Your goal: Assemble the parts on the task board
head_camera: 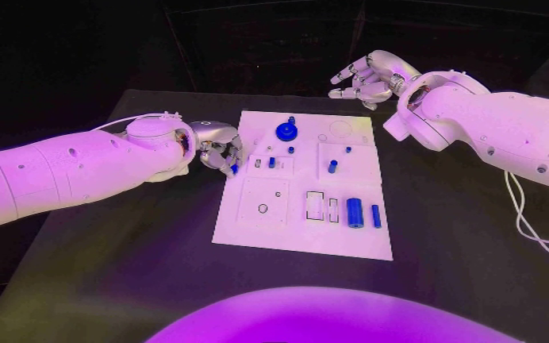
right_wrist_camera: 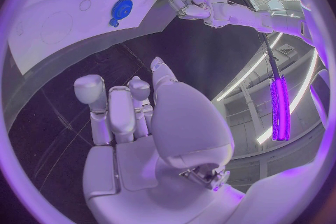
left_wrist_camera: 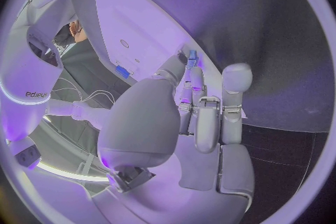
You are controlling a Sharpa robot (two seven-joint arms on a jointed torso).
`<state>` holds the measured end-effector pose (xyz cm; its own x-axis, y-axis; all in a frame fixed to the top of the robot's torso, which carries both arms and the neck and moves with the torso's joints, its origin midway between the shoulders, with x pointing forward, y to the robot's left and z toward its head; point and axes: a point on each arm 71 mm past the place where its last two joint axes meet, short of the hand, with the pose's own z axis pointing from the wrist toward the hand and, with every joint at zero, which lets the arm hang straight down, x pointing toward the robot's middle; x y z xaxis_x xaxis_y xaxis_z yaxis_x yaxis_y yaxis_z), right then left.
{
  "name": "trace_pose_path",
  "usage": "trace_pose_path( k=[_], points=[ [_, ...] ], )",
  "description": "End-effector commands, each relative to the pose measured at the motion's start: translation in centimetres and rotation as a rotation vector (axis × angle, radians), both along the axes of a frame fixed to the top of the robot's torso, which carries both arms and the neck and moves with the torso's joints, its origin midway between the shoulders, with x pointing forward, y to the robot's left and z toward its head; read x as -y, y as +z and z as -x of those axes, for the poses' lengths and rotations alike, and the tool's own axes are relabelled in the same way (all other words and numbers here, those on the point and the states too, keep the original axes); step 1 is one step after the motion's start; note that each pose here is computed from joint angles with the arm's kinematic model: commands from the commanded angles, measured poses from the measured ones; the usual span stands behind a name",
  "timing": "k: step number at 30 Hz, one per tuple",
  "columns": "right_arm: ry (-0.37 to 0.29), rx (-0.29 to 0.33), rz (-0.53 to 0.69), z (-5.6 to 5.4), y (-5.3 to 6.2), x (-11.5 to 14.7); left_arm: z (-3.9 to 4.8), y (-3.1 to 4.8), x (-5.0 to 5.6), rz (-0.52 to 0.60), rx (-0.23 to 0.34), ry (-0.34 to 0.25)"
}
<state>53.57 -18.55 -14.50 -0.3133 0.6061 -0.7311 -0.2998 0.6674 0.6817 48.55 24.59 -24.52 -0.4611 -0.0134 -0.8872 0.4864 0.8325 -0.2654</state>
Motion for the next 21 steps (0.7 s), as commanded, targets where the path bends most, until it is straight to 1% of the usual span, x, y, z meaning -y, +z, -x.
trace_pose_path(
  k=[1, 8, 21],
  points=[
    [0.009, 0.004, -0.004, 0.03, 0.15, -0.1, 0.35, -0.33, 0.0, 0.012, 0.025, -0.024],
    [0.009, 0.004, -0.004, 0.03, 0.14, -0.09, 0.62, 0.01, 0.2, 0.047, 0.056, -0.052],
    [0.01, 0.003, -0.004, 0.03, 0.11, -0.04, 0.95, 0.34, -0.03, 0.096, 0.064, -0.043]
  ],
)
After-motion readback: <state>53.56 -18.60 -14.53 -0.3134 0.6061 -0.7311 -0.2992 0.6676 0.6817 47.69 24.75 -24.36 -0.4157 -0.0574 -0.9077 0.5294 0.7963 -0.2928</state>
